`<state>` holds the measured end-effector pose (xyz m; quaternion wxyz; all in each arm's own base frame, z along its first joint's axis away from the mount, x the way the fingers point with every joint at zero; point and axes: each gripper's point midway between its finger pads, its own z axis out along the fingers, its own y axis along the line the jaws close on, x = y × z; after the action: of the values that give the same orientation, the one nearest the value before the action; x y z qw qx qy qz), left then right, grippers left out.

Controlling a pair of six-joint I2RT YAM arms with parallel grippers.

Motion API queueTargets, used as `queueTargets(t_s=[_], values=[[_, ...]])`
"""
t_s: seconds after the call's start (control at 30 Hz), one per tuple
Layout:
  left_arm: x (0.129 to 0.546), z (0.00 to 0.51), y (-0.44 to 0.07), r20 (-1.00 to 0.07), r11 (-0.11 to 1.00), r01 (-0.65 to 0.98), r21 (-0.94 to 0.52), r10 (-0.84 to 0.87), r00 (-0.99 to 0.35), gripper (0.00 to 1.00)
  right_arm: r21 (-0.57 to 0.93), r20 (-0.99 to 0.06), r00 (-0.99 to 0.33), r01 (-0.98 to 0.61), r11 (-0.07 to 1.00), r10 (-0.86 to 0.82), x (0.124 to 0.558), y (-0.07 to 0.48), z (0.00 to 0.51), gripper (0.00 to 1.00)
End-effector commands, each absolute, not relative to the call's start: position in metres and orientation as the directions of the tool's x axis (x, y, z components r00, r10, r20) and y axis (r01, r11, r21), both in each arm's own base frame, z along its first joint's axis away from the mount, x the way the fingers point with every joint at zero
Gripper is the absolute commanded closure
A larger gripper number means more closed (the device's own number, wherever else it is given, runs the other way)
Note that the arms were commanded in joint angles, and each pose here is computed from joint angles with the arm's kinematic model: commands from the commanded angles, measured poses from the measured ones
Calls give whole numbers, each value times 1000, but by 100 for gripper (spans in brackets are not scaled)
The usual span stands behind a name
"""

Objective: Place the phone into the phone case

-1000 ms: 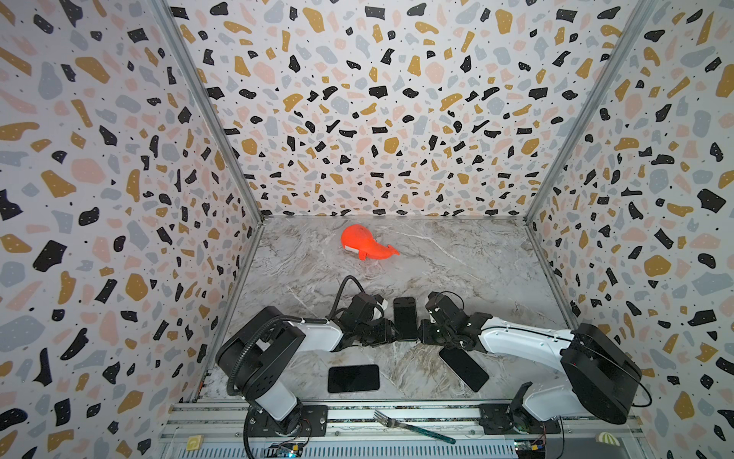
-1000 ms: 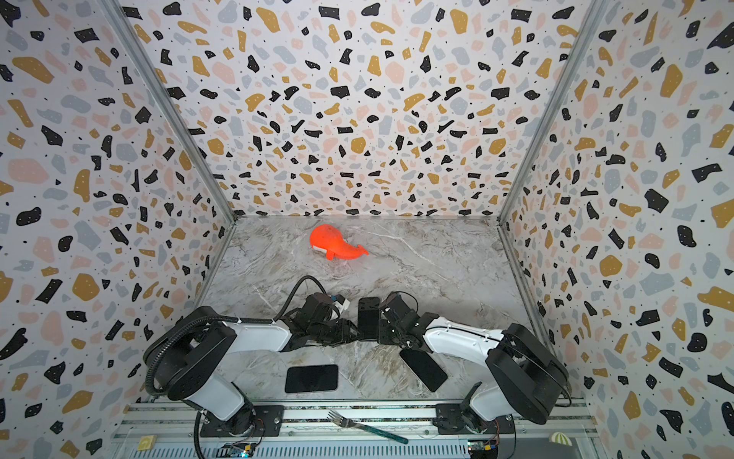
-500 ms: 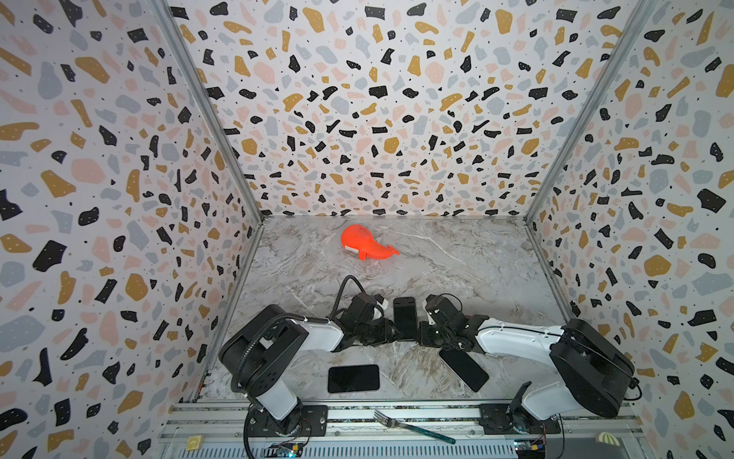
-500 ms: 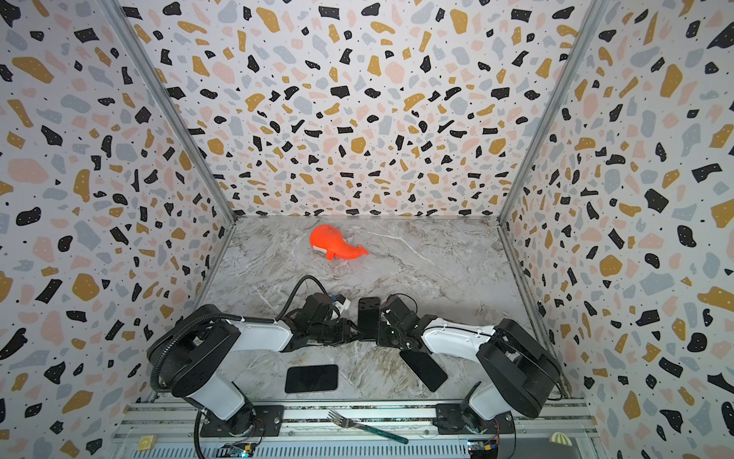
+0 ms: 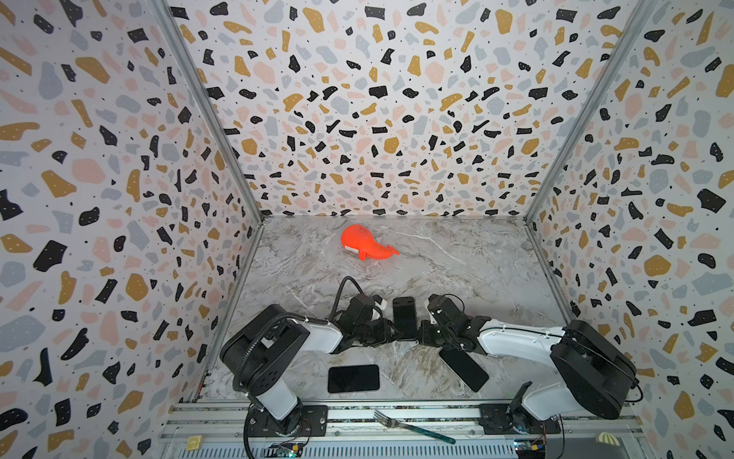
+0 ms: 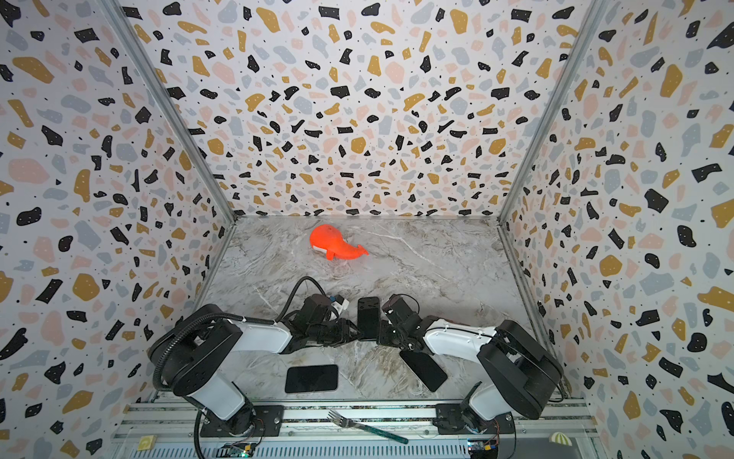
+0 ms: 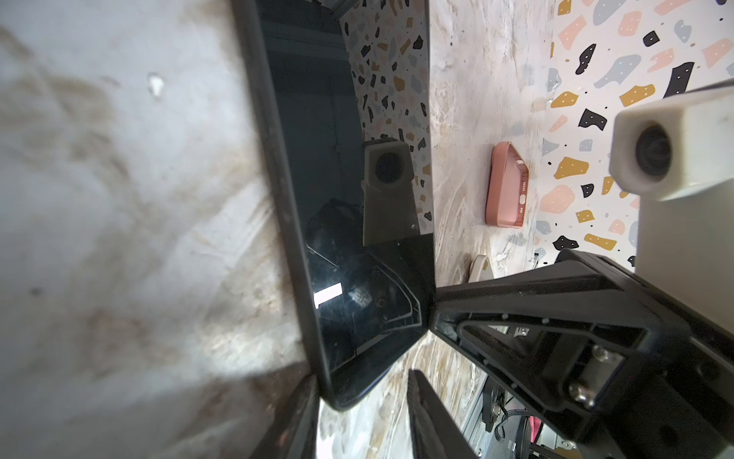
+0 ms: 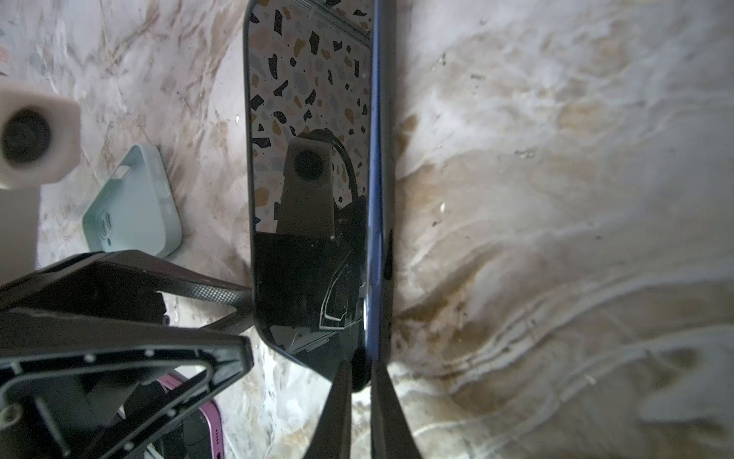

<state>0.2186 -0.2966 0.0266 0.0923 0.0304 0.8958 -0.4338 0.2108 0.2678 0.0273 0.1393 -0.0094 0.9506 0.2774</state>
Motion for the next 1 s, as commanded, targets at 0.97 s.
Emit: queueTargets(t_s=[0.97], values=[[222, 3, -258, -158, 753, 119, -647, 21, -987, 54, 513, -436, -896, -330, 793, -91, 277, 266, 74, 65]])
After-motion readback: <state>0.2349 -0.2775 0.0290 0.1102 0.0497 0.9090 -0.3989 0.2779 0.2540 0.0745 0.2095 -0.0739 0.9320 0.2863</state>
